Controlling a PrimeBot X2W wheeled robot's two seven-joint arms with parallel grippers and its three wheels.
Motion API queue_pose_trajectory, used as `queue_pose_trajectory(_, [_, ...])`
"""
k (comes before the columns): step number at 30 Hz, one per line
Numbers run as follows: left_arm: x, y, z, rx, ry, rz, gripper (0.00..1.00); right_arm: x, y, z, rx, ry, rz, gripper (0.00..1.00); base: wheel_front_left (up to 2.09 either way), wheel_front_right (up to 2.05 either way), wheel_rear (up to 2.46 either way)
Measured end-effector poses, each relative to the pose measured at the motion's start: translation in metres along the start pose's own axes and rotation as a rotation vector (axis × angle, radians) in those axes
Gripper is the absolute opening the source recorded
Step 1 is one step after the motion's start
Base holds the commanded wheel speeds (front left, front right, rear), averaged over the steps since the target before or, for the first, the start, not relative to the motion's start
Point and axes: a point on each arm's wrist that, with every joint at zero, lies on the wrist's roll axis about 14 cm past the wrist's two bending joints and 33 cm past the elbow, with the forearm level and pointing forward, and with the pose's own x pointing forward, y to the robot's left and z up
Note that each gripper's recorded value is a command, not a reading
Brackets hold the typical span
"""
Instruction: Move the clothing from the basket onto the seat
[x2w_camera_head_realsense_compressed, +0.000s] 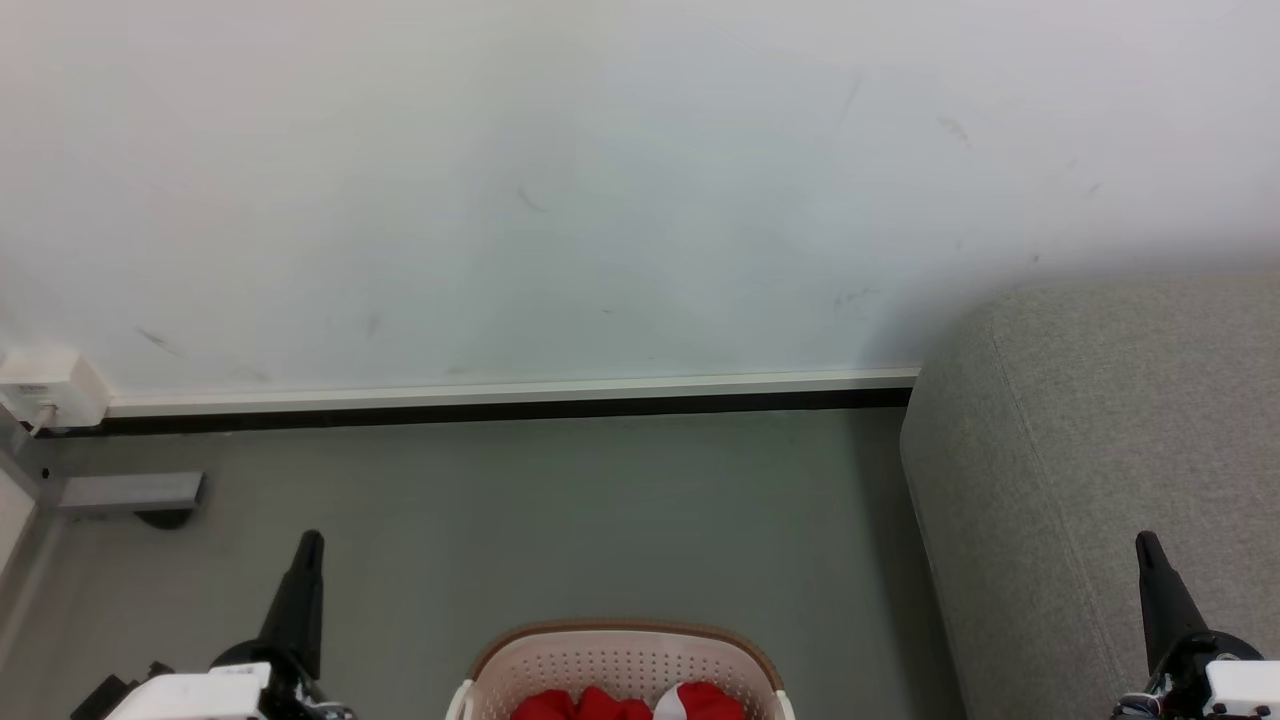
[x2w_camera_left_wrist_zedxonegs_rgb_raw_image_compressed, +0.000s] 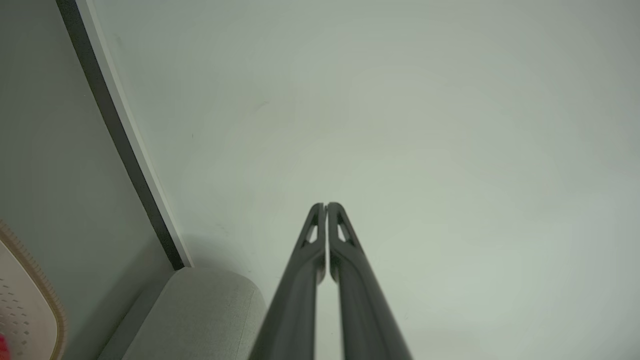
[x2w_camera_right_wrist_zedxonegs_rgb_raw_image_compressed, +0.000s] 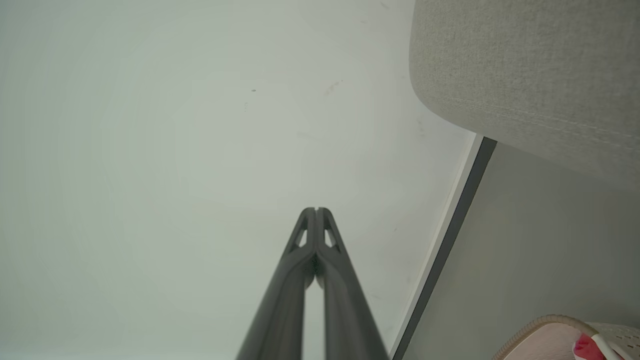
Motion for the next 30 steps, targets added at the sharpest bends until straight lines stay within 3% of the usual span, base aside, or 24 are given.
queue_pose_trajectory(30, [0.0, 0.0, 0.0, 0.0, 0.0, 0.0, 0.0, 0.0, 0.0, 0.0, 0.0, 0.0, 0.0, 0.0, 0.0, 0.0, 0.0])
